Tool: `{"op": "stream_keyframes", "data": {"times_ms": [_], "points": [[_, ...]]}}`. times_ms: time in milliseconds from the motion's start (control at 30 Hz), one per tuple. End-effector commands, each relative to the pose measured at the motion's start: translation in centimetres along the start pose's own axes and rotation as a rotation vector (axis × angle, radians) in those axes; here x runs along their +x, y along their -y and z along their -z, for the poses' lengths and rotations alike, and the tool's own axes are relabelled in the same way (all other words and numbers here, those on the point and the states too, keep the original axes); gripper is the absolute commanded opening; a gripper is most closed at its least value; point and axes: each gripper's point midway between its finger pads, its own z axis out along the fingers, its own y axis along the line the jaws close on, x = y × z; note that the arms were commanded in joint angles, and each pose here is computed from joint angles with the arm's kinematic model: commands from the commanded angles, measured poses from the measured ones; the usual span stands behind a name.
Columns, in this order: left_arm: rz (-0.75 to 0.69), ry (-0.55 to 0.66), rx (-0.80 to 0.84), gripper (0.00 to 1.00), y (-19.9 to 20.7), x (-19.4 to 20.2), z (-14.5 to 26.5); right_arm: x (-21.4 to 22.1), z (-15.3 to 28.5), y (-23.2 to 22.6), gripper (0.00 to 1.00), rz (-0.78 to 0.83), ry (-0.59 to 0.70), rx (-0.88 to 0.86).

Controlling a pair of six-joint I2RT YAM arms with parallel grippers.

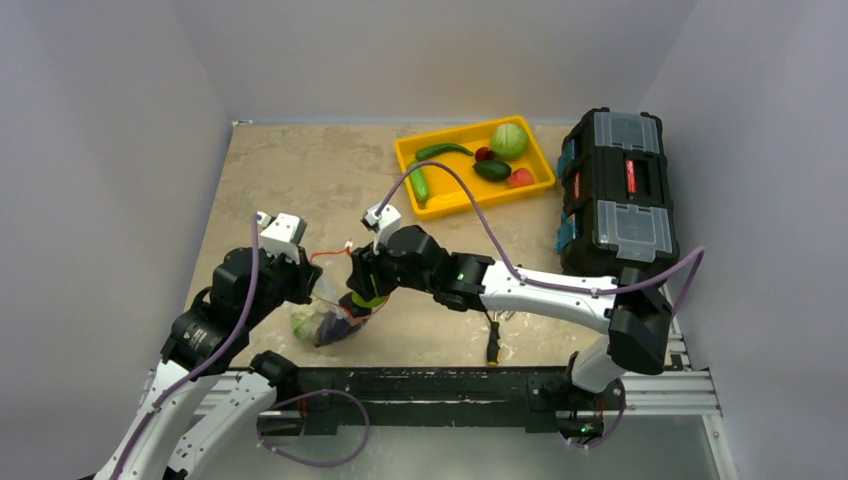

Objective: Place the food in the zip-top bag and seal the zipper
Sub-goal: Place the fake vegetable in the zipper food storage bag.

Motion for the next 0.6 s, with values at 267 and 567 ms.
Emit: {"op": "stream_keyframes", "data": {"times_ms": [267, 567], "points": [[0.001, 0.053, 0.023, 0.0, 0.5, -1.5, -0.4, 1.9, 3.4, 1.0, 0.75, 0.159, -0.045, 0.168], [0.001, 0.052, 0.027, 0.0, 0.6, -1.5, -0.4, 3.0, 2.0, 0.4, 0.8, 0.251, -0.065, 0.175]]}}
